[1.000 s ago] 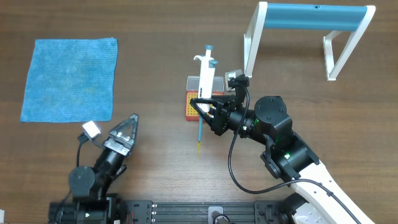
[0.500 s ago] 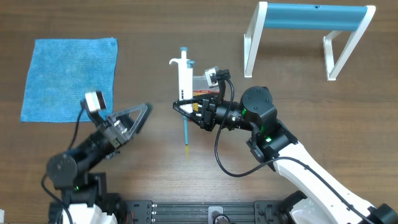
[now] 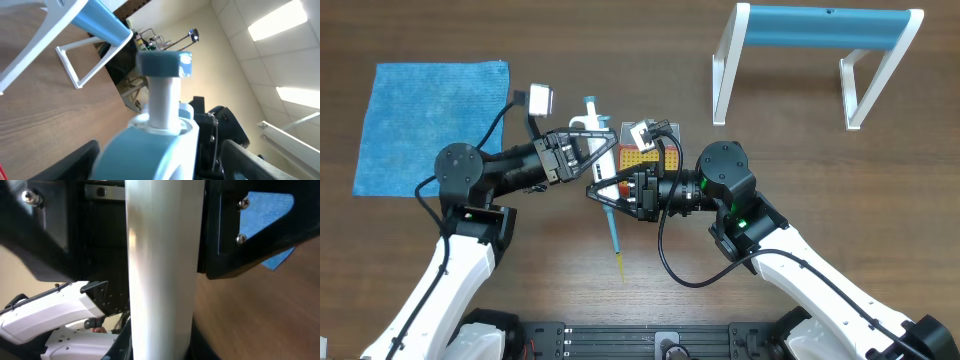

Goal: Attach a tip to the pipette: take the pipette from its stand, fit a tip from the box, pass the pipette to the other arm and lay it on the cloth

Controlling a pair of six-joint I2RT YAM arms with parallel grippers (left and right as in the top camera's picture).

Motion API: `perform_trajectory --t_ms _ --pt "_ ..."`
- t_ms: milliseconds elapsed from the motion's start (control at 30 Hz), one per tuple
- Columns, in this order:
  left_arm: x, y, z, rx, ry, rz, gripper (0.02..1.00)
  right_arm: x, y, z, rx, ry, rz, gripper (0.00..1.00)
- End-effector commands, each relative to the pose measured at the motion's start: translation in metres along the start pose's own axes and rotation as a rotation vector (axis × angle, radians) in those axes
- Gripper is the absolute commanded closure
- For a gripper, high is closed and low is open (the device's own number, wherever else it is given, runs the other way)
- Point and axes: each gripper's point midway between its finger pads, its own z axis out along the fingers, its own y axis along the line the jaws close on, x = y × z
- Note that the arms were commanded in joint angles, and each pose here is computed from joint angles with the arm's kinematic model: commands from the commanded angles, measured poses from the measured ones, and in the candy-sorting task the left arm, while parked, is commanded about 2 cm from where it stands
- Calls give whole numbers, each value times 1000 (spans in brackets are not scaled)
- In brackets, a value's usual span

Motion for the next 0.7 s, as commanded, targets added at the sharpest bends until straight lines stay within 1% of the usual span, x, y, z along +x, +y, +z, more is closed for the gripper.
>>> perform_trajectory --t_ms 33,300,500,533,567,600,633,700 --pt "-10 -10 2 15 -27 57 281 0 7 1 -21 9 -12 919" --pt "-10 -9 1 13 -25 80 272 -11 0 -7 1 -24 -22 919" --pt "-11 -9 0 11 -29 79 279 -11 0 -7 1 -24 -29 919" --pt "-11 -9 0 11 -30 79 393 -11 0 -7 1 -24 -29 917" --pt "-11 -9 0 11 -29 79 459 -11 0 -7 1 -24 -29 919" --pt "-11 -9 0 11 -31 79 755 -11 0 -7 1 -24 -29 919" --pt "-12 -9 0 10 -33 77 991 -11 0 -7 1 -24 -29 919" --pt "-13 -7 0 4 -39 71 989 -11 0 -7 1 -24 -29 919"
